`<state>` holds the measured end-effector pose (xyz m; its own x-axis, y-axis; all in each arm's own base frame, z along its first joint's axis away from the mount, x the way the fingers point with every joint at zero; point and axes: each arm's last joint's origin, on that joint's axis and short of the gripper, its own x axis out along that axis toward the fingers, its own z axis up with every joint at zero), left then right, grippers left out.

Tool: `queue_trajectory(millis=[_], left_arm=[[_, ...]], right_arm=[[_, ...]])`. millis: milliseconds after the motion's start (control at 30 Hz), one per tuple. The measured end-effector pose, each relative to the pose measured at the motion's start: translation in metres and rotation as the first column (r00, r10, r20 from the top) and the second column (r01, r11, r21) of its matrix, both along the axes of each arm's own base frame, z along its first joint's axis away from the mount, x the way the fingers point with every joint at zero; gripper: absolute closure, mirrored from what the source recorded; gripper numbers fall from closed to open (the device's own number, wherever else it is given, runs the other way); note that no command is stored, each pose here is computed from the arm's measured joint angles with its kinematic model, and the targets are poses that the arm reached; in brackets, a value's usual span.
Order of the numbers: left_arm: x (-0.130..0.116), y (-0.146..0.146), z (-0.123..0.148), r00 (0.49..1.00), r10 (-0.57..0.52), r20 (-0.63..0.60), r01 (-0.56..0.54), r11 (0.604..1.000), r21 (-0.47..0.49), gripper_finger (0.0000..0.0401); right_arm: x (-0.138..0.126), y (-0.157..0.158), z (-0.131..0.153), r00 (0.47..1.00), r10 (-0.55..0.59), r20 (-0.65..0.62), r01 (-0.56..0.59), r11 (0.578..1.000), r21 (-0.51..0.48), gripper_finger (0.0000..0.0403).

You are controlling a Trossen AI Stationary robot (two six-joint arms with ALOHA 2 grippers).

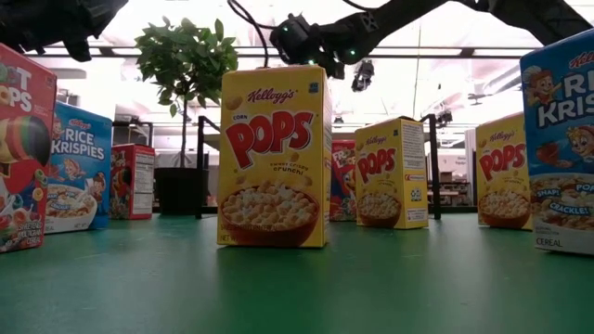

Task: Stack cereal on shelf
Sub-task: Put the middle blue cereal box on the shelf

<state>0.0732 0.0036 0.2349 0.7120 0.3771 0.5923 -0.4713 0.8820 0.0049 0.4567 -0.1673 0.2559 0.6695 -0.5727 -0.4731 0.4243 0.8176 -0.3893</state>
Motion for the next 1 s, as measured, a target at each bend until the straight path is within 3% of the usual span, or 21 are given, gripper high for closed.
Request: queue_trajectory(millis=[433,1000], left_arm=[[0.000,0.000,0.000,1.000,-0.002,0.002,0.002,1.000,-0.003,0.0401],[0.000,0.000,0.000,1.000,-0.002,0.002,0.002,1.000,-0.003,0.0401]], right_arm=[[0.003,-0.018,0.020,0.974,0.018,0.226,-0.004,0.998,-0.063,0.0390],[0.003,-0.026,0.026,0.951,0.032,0.306,-0.006,0.996,-0.086,0.0390]])
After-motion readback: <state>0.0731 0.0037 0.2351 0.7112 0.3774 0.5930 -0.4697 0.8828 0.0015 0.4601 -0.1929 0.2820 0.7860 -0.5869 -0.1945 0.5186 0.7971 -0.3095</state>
